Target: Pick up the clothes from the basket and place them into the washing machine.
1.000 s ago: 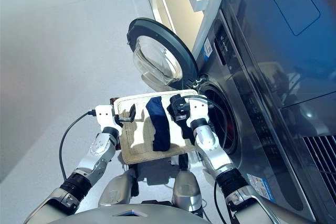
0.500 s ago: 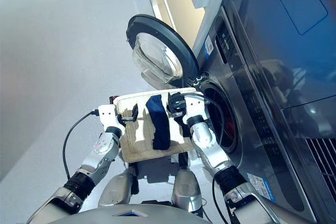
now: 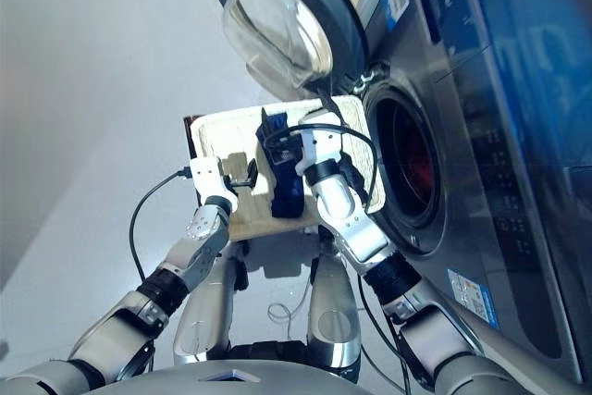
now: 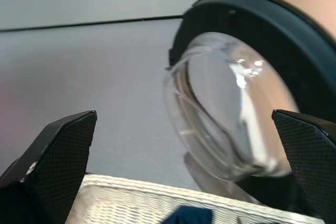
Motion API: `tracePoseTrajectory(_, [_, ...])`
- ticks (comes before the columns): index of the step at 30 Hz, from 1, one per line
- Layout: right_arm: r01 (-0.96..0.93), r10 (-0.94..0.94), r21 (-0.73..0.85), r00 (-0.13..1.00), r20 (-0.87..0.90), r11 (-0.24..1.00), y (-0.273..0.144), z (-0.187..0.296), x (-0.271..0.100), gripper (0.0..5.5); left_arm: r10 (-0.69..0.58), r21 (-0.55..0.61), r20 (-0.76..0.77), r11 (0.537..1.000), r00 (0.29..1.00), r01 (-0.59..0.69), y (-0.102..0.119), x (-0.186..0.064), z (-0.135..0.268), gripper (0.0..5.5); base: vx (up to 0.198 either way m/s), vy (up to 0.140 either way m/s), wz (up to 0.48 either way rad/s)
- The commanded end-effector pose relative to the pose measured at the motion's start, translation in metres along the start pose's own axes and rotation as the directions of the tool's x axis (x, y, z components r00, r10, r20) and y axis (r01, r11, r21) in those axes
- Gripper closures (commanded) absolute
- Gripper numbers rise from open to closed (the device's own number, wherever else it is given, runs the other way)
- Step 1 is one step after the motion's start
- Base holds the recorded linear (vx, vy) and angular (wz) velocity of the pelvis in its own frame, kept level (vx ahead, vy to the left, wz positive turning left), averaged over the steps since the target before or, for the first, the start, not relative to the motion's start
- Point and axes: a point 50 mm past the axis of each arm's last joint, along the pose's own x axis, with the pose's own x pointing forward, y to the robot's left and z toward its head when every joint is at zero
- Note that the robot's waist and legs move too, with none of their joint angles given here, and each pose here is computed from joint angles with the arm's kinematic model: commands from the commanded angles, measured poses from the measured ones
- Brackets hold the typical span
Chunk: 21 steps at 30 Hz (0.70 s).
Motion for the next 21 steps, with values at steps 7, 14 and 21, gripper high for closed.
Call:
tracePoseTrajectory(7, [-0.074, 0.053, 0.046, 0.931, 0.36, 0.996, 0.029, 0.078, 0.028, 0.0, -0.078, -0.053, 0.063, 0.995, 0.995, 0.082, -0.04, 0.009, 0.022, 0.0, -0.088, -0.018, 0.029])
tracePoseTrajectory(14, [-0.142, 0.108, 0.046, 0.894, 0.435, 0.989, 0.049, 0.098, 0.04, 0.0, -0.109, -0.044, 0.067, 0.993, 0.992, 0.112, -0.058, 0.019, 0.033, 0.0, -0.076, -0.02, 0.028])
tracePoseTrajectory(21, [-0.198, 0.153, 0.047, 0.866, 0.476, 0.979, 0.062, 0.111, 0.045, 0.0, -0.169, -0.027, 0.113, 0.985, 0.979, 0.173, -0.076, 0.022, 0.049, 0.0, -0.051, -0.007, 0.021])
